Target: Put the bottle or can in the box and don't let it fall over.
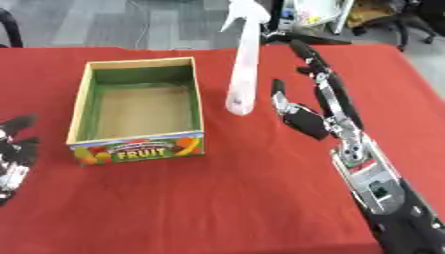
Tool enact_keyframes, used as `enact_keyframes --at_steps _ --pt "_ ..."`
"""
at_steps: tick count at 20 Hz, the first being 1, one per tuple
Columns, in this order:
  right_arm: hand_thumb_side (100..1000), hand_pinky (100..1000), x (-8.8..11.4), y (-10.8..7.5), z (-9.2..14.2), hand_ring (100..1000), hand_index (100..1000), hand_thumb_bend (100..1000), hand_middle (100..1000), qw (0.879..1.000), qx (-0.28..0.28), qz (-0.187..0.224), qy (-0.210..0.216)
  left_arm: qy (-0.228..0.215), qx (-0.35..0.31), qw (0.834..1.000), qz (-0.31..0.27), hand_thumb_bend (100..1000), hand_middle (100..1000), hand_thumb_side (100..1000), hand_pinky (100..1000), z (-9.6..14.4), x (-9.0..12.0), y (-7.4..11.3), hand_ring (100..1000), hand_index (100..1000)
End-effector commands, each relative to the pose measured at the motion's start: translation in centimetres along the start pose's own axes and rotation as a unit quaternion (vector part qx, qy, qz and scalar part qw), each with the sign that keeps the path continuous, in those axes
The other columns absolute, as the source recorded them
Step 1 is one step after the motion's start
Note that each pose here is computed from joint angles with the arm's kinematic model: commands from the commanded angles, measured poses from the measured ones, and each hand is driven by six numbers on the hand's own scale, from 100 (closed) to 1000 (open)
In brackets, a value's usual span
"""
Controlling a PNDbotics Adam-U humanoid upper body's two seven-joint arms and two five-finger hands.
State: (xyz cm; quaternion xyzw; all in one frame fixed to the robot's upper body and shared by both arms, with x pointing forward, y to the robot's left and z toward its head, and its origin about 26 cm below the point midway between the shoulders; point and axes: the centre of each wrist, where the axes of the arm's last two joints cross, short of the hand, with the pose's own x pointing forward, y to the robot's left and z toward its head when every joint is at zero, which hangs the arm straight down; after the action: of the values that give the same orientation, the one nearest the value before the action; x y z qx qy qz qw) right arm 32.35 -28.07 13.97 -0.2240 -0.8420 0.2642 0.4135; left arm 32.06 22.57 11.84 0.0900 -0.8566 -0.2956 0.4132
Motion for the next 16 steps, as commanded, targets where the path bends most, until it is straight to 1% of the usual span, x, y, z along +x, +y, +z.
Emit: enact_keyframes --at_steps 1,2,3,4,5,6,7,8,9,10,11,12,13,14,15,16 --pt "470 884 1.9 -1.0 -0.8 1000 1000 100 1000 0.999 0.01 0.02 -0.027 -0.1 -0.034 0.988 -0.108 461 758 509 770 -2.5 4.0 0.9 931 806" --pt "470 884 2.2 -0.9 -0.8 1000 1000 100 1000 0.999 0.016 0.019 -0.029 -0.131 -0.04 0.981 -0.138 481 730 480 739 -3.3 5.2 1.0 872 798" --pt "470 884 2.5 -0.9 -0.9 1000 1000 100 1000 0.999 0.021 0.02 -0.031 -0.153 -0.04 0.974 -0.163 496 663 444 698 -3.9 6.2 1.0 804 762" --pt "470 884 2.7 -0.8 -0.8 1000 1000 100 1000 0.999 0.027 0.02 -0.031 -0.171 -0.036 0.967 -0.184 507 595 397 656 -4.4 7.1 1.0 739 687" --pt "470 886 2.9 -0.7 -0.8 1000 1000 100 1000 0.999 0.033 0.021 -0.031 -0.184 -0.029 0.962 -0.2 510 544 361 619 -4.7 7.8 1.0 687 633" --pt "470 888 3.0 -0.6 -0.8 1000 1000 100 1000 0.998 0.04 0.022 -0.032 -0.192 -0.019 0.958 -0.214 535 500 336 580 -5.0 8.2 1.0 633 587" --pt "470 889 3.1 -0.6 -0.7 1000 1000 100 1000 0.998 0.046 0.021 -0.033 -0.199 -0.008 0.954 -0.226 610 476 330 560 -5.2 8.6 1.0 599 574" --pt "470 887 3.1 -0.5 -0.7 1000 1000 100 1000 0.998 0.05 0.019 -0.033 -0.204 0.004 0.95 -0.234 668 475 354 556 -5.3 8.9 1.1 587 584" --pt "470 890 3.2 -0.5 -0.6 1000 1000 100 1000 0.998 0.053 0.019 -0.033 -0.21 0.016 0.948 -0.238 695 468 348 552 -5.4 9.1 1.0 573 548" --pt "470 892 3.2 -0.5 -0.6 1000 1000 100 1000 0.997 0.058 0.021 -0.035 -0.22 0.025 0.945 -0.242 692 447 312 534 -5.4 9.3 1.0 541 511" --pt "470 894 3.4 -0.5 -0.6 1000 1000 100 1000 0.997 0.066 0.023 -0.04 -0.228 0.033 0.941 -0.247 718 436 294 525 -5.5 9.5 1.0 521 497" --pt "470 896 3.5 -0.5 -0.6 1000 1000 100 1000 0.996 0.073 0.023 -0.044 -0.236 0.038 0.937 -0.254 802 426 274 522 -5.6 9.7 1.0 500 485" --pt "470 897 3.5 -0.5 -0.6 1000 1000 100 1000 0.996 0.078 0.024 -0.047 -0.243 0.042 0.933 -0.26 838 421 256 522 -5.6 9.8 1.0 491 475" --pt "470 897 3.7 -0.5 -0.6 1000 1000 100 1000 0.995 0.083 0.023 -0.051 -0.25 0.045 0.93 -0.264 830 420 239 523 -5.7 9.9 1.0 488 469" --pt "470 899 3.8 -0.4 -0.6 1000 1000 100 1000 0.995 0.087 0.021 -0.054 -0.257 0.047 0.928 -0.265 762 425 232 530 -5.8 9.9 0.9 496 468" --pt "470 899 3.8 -0.4 -0.6 1000 1000 100 1000 0.994 0.09 0.016 -0.056 -0.262 0.046 0.927 -0.265 786 437 267 538 -5.8 9.9 0.8 508 488"
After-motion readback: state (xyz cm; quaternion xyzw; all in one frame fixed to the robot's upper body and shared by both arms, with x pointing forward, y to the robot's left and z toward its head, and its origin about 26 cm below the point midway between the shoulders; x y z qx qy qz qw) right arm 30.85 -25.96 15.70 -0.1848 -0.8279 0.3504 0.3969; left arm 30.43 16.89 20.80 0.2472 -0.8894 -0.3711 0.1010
